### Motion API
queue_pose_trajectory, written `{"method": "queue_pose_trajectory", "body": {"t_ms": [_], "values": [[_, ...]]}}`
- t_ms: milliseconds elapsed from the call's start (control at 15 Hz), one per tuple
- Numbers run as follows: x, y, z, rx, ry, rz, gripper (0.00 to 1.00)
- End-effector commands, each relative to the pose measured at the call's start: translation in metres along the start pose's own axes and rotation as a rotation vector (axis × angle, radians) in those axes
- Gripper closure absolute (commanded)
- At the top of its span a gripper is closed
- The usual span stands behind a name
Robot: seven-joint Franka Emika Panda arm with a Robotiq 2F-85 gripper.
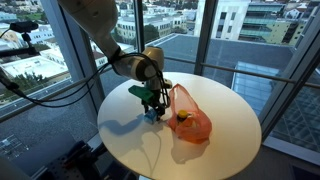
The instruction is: Pick up the mentos container from the table and put it in the orange plastic bag
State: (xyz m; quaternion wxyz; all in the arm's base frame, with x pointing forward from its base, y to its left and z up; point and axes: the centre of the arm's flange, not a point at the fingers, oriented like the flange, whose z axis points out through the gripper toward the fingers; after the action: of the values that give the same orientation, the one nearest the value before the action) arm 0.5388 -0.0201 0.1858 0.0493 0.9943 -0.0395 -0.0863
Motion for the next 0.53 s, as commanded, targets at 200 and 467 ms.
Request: {"method": "queue_pose_trajectory", "body": {"t_ms": [200,467], "values": [[0.010,0.001,-0.008,-0.011,0.032,-0.003,0.58],[0.007,-0.002,-0.032,-0.002,0.072,-0.011,0.60]]}}
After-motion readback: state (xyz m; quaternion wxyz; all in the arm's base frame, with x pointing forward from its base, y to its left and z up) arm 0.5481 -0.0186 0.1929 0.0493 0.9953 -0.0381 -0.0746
